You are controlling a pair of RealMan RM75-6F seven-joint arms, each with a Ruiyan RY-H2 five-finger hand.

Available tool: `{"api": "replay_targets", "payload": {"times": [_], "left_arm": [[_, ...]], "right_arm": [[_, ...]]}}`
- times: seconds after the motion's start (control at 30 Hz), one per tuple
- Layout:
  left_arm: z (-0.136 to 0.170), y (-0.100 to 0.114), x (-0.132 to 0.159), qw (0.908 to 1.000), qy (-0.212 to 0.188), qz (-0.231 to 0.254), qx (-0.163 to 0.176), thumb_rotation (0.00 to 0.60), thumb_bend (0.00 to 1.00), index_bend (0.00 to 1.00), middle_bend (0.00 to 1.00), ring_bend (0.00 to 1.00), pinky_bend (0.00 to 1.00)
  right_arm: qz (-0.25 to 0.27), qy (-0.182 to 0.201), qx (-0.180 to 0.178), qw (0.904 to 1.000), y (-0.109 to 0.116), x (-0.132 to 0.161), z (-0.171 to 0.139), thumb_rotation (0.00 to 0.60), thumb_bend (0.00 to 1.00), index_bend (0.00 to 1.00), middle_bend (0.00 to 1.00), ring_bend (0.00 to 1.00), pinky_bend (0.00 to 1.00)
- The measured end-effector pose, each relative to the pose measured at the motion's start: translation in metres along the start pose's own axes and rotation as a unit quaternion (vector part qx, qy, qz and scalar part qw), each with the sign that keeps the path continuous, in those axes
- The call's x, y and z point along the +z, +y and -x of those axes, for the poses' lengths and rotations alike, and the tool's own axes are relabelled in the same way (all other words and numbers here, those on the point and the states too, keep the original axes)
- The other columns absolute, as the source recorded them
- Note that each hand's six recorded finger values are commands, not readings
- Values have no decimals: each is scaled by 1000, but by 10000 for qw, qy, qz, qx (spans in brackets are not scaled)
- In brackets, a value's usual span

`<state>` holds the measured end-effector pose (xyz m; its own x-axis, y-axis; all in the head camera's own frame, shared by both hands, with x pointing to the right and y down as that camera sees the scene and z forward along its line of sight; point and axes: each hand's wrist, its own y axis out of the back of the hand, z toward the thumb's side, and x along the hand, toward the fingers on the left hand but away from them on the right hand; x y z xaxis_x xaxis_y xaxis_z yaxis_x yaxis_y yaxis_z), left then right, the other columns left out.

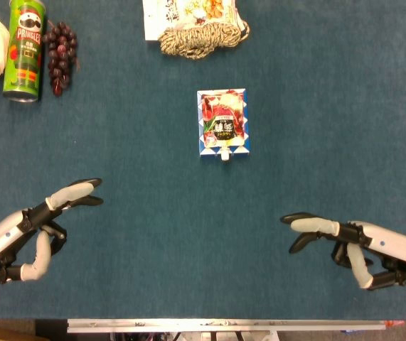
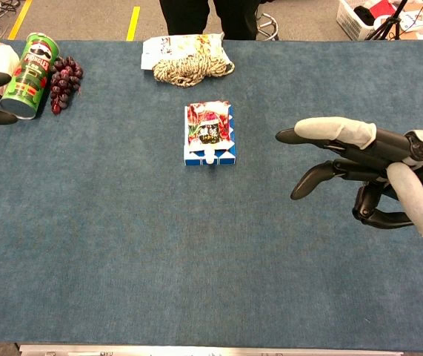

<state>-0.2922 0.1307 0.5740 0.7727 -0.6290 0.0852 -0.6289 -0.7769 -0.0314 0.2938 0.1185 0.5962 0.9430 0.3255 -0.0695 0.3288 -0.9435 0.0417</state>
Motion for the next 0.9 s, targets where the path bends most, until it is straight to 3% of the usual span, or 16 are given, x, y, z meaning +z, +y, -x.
{"api": "replay_targets", "payload": {"times": [0.27,0.9], "left_arm": [[0,-3,6,9990,-169,373,-192,600,914,0,0,130,874],[2,-3,0,9991,-53,376,-179,600,914,0,0,132,874]], "right_arm": [[440,27,415,9982,-6,-2,1,600,1000,0,0,224,996],[414,-1,354,9985,-7,-4,-2,600,1000,0,0,225,996]]}}
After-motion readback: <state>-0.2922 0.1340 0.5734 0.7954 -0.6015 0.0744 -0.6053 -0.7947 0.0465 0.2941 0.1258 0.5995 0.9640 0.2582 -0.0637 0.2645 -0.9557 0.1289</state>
